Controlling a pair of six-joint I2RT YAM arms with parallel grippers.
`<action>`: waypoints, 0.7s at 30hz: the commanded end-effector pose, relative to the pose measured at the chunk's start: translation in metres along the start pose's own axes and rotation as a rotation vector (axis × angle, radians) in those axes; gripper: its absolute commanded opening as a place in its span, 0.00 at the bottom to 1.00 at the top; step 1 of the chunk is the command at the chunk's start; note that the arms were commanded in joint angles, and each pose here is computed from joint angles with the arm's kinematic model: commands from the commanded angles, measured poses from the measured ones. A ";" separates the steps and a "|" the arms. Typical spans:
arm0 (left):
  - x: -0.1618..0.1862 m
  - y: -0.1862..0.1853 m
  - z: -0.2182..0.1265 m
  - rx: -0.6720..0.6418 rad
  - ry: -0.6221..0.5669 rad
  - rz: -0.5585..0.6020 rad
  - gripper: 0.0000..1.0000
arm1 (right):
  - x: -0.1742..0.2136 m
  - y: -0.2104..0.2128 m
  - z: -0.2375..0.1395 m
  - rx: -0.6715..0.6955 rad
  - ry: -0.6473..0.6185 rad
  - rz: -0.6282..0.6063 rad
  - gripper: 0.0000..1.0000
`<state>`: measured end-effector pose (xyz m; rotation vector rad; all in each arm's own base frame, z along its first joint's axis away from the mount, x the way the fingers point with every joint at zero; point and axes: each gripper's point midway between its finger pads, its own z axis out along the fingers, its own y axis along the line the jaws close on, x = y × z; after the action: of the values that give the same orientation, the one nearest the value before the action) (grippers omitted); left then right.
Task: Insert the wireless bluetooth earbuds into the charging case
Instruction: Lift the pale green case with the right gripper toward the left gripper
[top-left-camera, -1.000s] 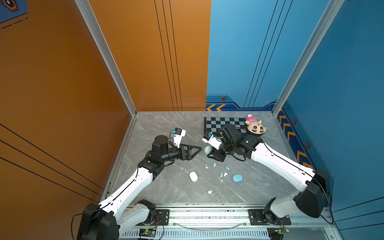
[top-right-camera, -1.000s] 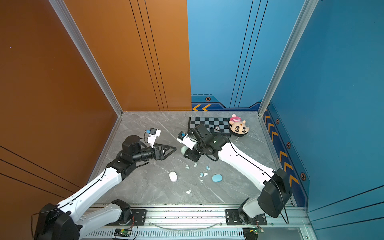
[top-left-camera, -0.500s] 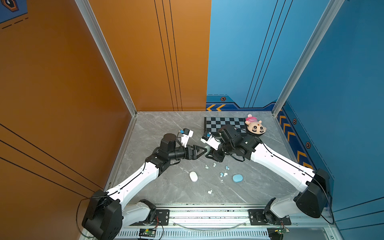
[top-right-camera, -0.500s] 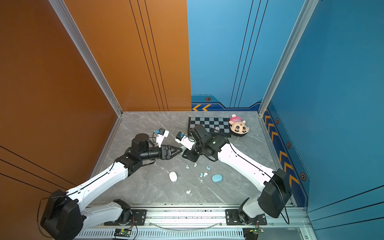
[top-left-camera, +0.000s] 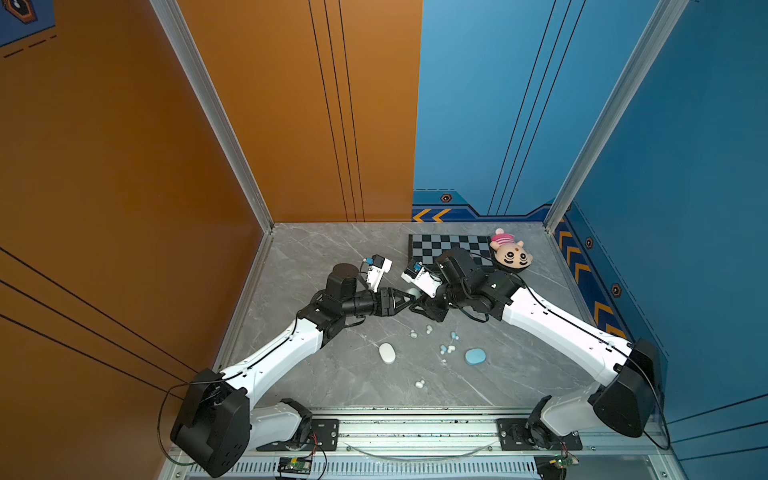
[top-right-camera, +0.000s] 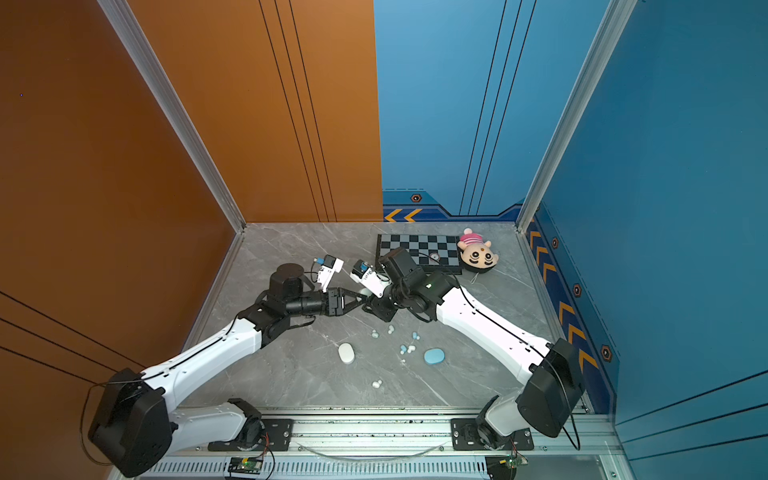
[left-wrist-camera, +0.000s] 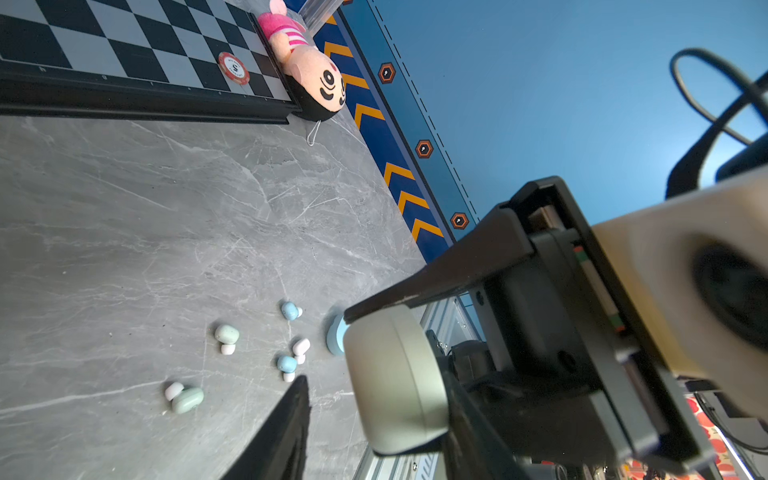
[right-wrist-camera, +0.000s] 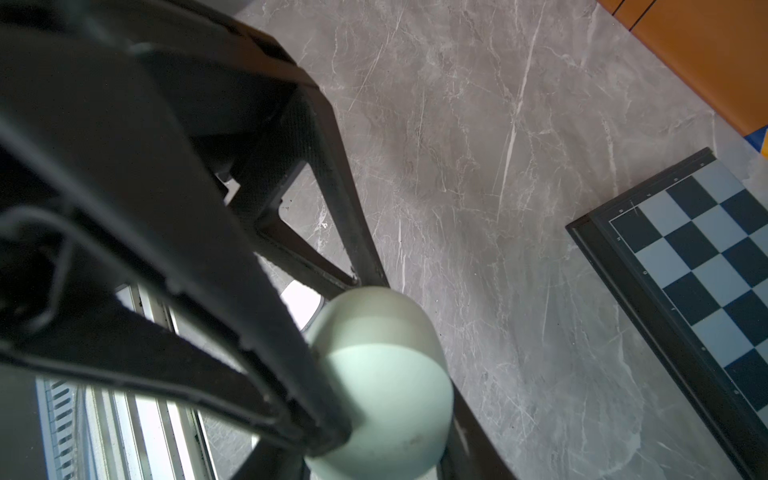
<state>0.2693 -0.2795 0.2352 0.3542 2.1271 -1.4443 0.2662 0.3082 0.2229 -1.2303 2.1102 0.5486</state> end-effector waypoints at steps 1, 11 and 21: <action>-0.001 -0.002 0.005 0.005 0.015 0.003 0.41 | -0.017 0.003 -0.006 -0.001 -0.055 -0.004 0.32; -0.006 -0.003 0.007 0.003 0.007 -0.009 0.09 | -0.018 0.002 -0.003 0.006 -0.058 0.001 0.47; -0.028 -0.008 -0.010 0.035 -0.032 -0.124 0.00 | -0.039 -0.016 -0.053 0.017 -0.293 0.095 0.78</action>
<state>0.2841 -0.2739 0.2385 0.2277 2.1611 -1.4862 0.2743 0.2983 0.2553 -1.0792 2.0203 0.6154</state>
